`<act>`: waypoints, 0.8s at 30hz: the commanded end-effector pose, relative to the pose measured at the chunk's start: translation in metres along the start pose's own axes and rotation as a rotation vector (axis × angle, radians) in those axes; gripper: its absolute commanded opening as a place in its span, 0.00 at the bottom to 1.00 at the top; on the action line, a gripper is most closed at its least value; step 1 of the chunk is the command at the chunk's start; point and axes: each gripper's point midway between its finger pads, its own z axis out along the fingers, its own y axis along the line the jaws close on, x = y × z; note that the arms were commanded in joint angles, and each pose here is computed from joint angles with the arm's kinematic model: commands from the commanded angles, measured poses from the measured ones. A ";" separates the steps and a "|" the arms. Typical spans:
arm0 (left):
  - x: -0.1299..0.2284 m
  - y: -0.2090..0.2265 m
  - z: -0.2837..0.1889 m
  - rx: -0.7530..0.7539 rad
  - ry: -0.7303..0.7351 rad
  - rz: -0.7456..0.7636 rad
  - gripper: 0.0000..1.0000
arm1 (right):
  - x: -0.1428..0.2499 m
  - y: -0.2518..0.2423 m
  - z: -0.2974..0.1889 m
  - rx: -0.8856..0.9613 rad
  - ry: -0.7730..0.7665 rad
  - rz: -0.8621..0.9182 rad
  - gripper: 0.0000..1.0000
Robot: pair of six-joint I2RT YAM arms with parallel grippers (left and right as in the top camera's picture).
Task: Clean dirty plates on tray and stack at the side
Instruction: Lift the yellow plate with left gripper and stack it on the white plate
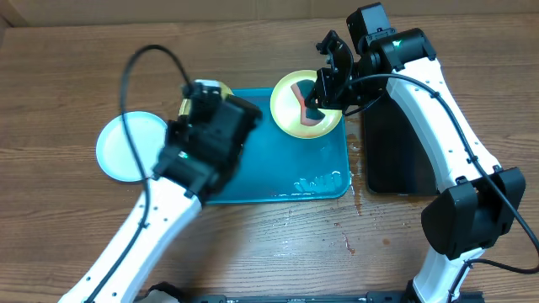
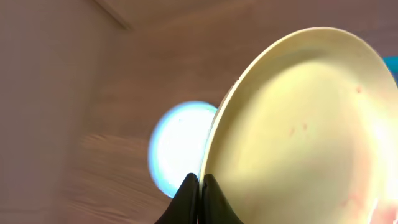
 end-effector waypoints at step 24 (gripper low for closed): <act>0.153 0.121 0.185 0.179 0.626 -0.787 0.04 | -0.005 0.007 -0.012 -0.005 -0.034 -0.025 0.04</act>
